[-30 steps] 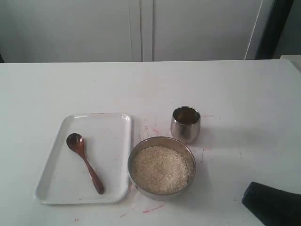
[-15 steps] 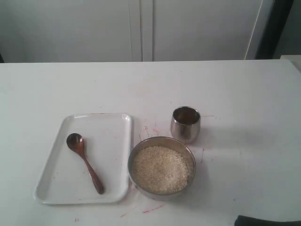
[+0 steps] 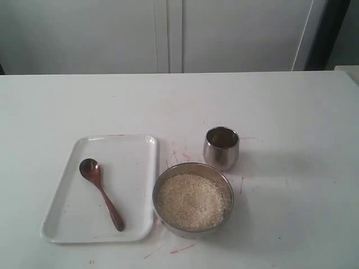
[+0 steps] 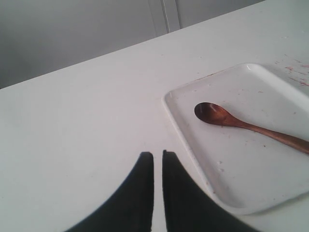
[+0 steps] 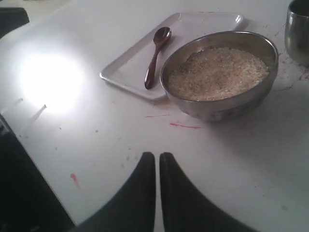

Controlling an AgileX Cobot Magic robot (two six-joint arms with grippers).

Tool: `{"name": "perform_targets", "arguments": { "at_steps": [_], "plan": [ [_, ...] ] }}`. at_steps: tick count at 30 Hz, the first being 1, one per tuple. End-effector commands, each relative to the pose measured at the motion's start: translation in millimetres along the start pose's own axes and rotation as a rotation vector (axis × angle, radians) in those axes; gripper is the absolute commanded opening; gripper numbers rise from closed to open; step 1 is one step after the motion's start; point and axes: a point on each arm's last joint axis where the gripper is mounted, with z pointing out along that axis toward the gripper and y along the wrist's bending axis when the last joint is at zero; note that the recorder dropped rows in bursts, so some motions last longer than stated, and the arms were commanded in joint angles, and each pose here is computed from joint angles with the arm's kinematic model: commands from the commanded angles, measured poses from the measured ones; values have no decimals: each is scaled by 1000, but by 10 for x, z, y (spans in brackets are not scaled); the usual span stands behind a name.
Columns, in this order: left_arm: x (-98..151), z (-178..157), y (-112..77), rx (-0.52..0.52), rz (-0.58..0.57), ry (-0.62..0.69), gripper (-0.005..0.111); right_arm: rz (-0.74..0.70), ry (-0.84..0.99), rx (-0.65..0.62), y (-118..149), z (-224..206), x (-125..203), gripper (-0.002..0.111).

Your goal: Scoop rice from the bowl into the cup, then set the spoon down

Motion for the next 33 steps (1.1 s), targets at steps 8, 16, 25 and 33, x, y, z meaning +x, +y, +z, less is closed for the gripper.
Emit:
{"name": "perform_targets", "arguments": {
  "at_steps": [8, 16, 25, 33],
  "plan": [
    [-15, -1, 3, -2, -5, -7, 14, -118, 33, 18, -22, -1, 42, 4],
    [-15, -1, 3, -2, -5, -7, 14, -120, 32, 19, -23, -1, 42, 4],
    [-15, -1, 3, -2, -5, -7, 14, -118, 31, 25, -27, -1, 40, 4],
    [-15, -1, 3, -2, -5, -7, 14, -68, -4, 150, -114, -9, 14, 4]
  ]
}}
